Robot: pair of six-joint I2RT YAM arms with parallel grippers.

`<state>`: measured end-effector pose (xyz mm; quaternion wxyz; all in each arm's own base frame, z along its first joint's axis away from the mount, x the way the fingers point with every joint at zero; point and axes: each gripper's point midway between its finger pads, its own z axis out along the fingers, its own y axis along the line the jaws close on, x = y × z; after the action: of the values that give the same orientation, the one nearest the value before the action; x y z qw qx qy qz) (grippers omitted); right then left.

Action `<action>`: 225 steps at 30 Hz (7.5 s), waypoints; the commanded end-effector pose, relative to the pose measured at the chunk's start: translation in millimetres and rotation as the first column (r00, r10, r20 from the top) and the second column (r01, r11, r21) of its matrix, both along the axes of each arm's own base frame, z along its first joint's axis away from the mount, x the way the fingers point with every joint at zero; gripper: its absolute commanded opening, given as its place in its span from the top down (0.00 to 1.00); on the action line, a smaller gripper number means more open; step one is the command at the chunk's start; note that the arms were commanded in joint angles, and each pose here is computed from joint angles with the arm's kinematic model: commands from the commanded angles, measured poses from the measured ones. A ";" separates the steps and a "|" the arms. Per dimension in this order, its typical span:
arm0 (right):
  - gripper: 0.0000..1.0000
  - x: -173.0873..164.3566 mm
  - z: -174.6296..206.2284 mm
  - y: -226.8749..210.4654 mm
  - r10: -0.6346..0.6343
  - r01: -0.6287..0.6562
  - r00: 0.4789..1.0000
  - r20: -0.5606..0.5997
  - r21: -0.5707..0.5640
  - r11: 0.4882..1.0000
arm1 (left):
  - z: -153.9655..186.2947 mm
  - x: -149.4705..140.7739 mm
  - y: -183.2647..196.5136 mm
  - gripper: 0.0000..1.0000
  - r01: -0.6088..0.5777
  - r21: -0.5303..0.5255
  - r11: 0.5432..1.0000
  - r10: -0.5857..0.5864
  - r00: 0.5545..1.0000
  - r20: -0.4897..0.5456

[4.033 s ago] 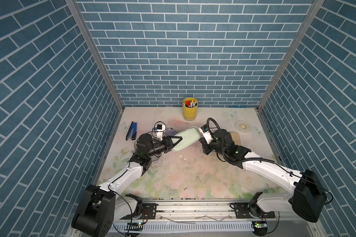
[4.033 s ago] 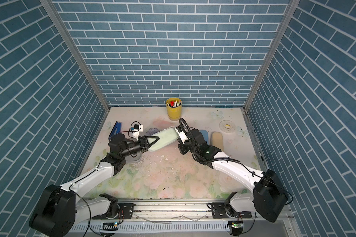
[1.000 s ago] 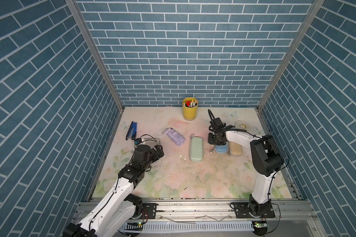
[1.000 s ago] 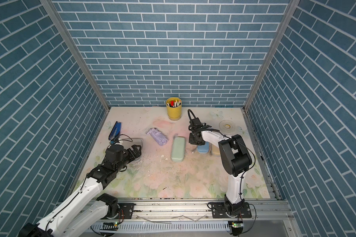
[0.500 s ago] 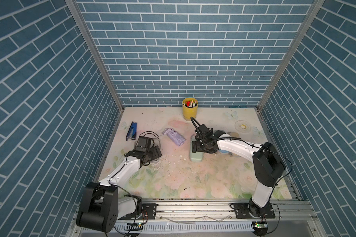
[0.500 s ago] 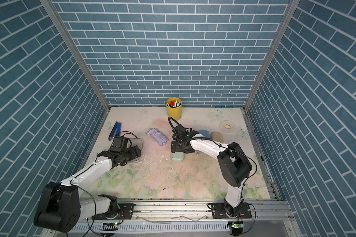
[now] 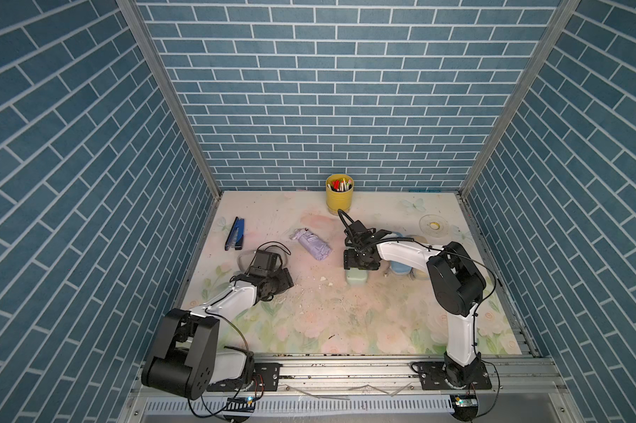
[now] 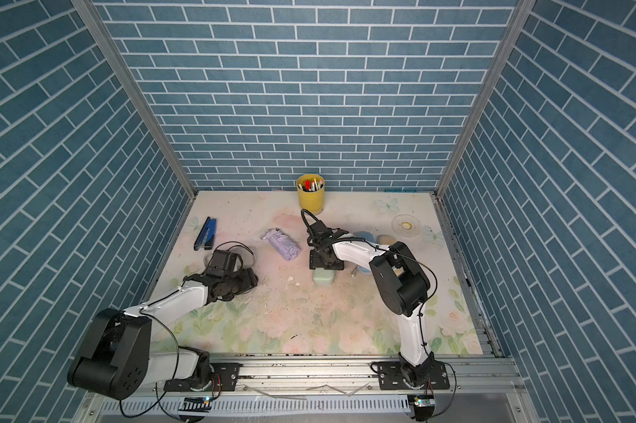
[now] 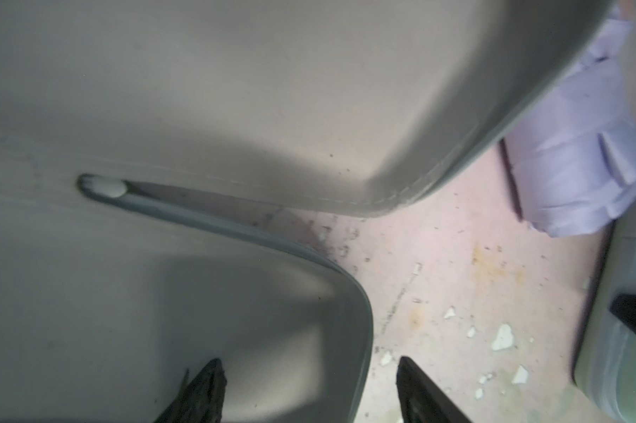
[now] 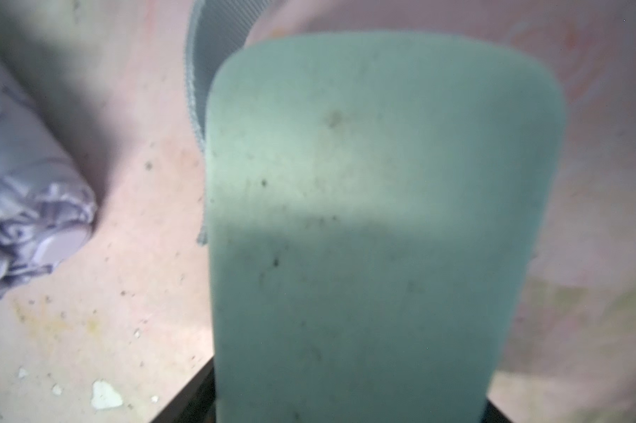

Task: Put umbrellas into zippered umbrella sleeves
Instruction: Move the umbrella sleeve at the center of the board, then pick up the umbrella sleeve at the center of the board, then pick up the umbrella from the center of the board, then place the umbrella sleeve at the center of the board, then place the umbrella in the umbrella sleeve.

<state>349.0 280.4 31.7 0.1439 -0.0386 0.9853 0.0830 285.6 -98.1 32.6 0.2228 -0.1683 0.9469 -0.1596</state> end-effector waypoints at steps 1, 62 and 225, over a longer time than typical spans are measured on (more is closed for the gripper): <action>0.21 17.9 -11.6 -40.7 0.016 -0.018 1.000 -0.025 -0.099 0.995 | -8.4 -9.7 -30.0 0.26 0.039 -0.076 0.996 -0.041 0.999 -0.029; 1.00 -122.1 29.3 70.9 0.925 -0.916 0.361 -0.116 0.140 0.375 | 71.0 -31.2 -30.3 0.07 0.351 0.041 0.936 -0.351 0.936 -0.003; 0.40 -132.7 27.6 72.9 0.413 -0.338 0.874 -0.257 0.290 0.895 | -14.2 -56.8 -110.1 0.75 0.161 -0.448 0.879 -0.208 0.976 -0.057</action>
<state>239.0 366.9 54.4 0.0071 -0.2069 0.9487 0.2391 237.4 -209.8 23.5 0.1259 -0.1228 0.9070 -0.3826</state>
